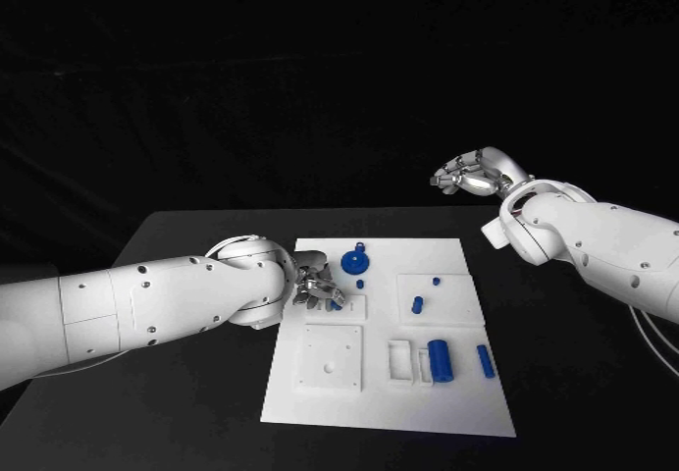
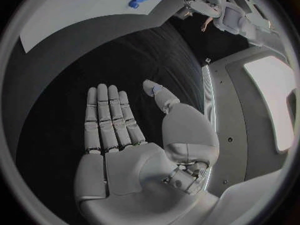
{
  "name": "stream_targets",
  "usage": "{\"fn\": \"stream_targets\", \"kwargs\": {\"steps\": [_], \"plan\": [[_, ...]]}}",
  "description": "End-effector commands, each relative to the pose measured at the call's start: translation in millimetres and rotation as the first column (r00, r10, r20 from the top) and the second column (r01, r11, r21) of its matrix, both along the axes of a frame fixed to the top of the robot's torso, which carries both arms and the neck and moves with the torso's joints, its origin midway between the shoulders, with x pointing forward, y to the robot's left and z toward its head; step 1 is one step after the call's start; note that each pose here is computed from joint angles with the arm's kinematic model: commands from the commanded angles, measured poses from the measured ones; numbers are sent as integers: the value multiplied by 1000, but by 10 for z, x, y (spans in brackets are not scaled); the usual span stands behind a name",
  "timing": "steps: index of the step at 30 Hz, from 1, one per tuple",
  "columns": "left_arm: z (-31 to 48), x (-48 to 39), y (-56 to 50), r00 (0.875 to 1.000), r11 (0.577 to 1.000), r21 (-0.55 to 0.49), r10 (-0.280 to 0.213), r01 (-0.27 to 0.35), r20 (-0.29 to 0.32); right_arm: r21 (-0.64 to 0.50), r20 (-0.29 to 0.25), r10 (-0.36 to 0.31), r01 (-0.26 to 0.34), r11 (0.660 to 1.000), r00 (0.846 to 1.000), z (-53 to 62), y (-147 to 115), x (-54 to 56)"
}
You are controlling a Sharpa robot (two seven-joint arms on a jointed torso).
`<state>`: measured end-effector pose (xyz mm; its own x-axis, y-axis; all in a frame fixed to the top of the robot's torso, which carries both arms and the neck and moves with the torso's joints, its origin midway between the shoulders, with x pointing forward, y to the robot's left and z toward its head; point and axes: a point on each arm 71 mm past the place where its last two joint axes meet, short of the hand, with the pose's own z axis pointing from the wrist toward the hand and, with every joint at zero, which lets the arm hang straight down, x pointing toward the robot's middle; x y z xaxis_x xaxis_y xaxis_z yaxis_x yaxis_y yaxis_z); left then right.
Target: Assemble the parts on the task board
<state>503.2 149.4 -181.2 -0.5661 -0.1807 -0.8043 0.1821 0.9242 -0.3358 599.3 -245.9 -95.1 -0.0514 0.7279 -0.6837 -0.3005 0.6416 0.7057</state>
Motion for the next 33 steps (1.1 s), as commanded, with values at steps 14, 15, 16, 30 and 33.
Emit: {"fn": "stream_targets", "kwargs": {"steps": [14, 15, 16, 30, 33], "plan": [[-85, -59, -30, 997, 998, 53, -36, 39, -63, 9, 4, 6, -6, 1000, 1000, 9, 21, -3], [-87, -60, -29, 997, 998, 55, -36, 40, -65, 9, 5, 6, -7, 1000, 1000, 9, 23, -4], [-88, -60, -26, 997, 998, 56, -36, 40, -66, 9, 5, 7, -7, 1000, 1000, 9, 24, -5], [-93, -64, -25, 996, 997, 61, -41, 46, -73, 10, 4, 8, -8, 1000, 1000, 10, 30, -6], [-92, -64, -27, 997, 997, 60, -41, 45, -72, 10, 4, 8, -8, 1000, 1000, 10, 29, -8]]}}
